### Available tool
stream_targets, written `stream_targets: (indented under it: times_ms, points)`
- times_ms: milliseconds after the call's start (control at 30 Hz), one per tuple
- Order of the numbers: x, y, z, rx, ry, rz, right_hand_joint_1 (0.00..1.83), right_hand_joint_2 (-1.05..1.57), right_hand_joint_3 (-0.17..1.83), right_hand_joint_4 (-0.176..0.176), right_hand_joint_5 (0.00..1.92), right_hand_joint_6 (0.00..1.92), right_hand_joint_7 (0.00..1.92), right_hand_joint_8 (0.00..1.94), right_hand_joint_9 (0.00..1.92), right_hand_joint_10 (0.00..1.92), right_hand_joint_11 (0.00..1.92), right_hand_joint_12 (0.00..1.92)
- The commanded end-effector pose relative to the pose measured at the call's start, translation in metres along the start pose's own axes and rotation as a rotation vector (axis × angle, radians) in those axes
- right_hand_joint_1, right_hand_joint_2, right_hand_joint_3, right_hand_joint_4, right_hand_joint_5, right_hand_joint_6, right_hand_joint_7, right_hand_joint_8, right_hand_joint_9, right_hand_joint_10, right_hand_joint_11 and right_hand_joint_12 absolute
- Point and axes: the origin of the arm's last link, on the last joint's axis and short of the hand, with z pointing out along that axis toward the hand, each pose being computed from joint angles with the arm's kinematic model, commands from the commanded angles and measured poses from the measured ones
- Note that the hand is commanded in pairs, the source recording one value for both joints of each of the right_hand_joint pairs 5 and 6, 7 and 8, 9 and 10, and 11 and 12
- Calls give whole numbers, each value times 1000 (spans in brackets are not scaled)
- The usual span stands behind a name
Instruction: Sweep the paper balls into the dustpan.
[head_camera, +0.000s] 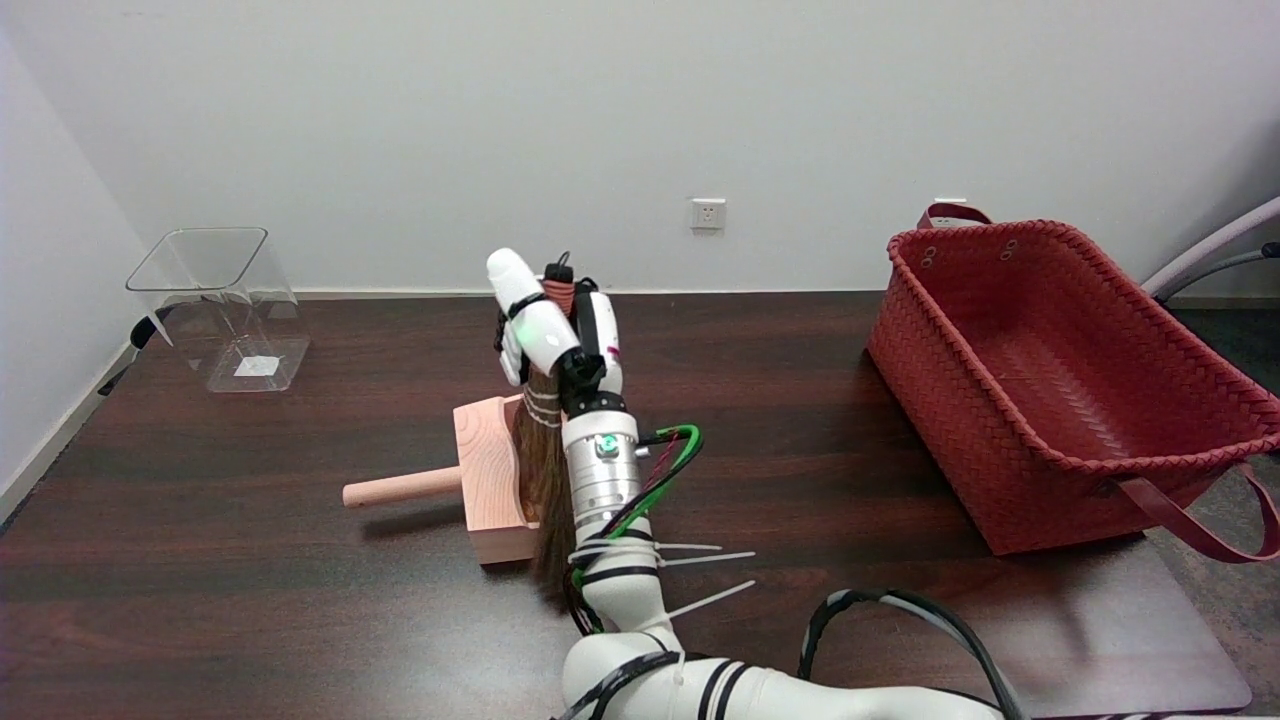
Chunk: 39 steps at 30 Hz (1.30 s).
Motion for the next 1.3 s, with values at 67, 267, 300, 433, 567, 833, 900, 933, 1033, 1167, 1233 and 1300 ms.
stream_targets:
  times_ms: [67, 267, 300, 433, 567, 833, 900, 933, 1033, 1167, 1233, 1300]
  points:
    - [10, -32, 21, 136, 73, 169, 630, 1571, -18, 0, 1920, 1920, 1920, 1920, 1920, 1920, 1920, 1920]
    - [29, -59, 30, 242, 85, -15, 653, 1571, -51, 0, 1920, 1920, 1920, 1920, 1920, 1920, 1920, 1920]
    - [32, -64, 31, 261, 84, -43, 658, 1571, -56, 0, 1920, 1920, 1920, 1920, 1920, 1920, 1920, 1920]
    - [48, -87, 37, 335, 82, -128, 677, 1571, -60, 0, 1920, 1920, 1920, 1920, 1920, 1920, 1920, 1920]
    - [64, -105, 38, 387, 90, -200, 687, 1571, -45, 0, 1920, 1920, 1920, 1920, 1920, 1920, 1920, 1920]
    - [79, -121, 38, 432, 101, -235, 700, 1571, -21, 0, 1920, 1920, 1920, 1920, 1920, 1920, 1920, 1920]
    - [83, -122, 37, 438, 107, -238, 702, 1571, -16, 0, 1920, 1920, 1920, 1920, 1920, 1920, 1920, 1920]
    - [84, -123, 37, 439, 110, -239, 703, 1571, -10, 0, 1920, 1920, 1920, 1920, 1920, 1920, 1920, 1920]
    - [88, -124, 36, 438, 119, -239, 705, 1571, 3, 0, 1920, 1920, 1920, 1920, 1920, 1920, 1920, 1920]
    - [92, -126, 35, 443, 128, -238, 708, 1571, 18, 0, 1920, 1920, 1920, 1920, 1920, 1920, 1920, 1920]
    - [94, -128, 36, 450, 128, -240, 711, 1571, 29, 0, 1920, 1920, 1920, 1920, 1920, 1920, 1920, 1920]
    - [96, -130, 36, 455, 127, -240, 715, 1571, 45, 0, 1920, 1920, 1920, 1920, 1920, 1920, 1920, 1920]
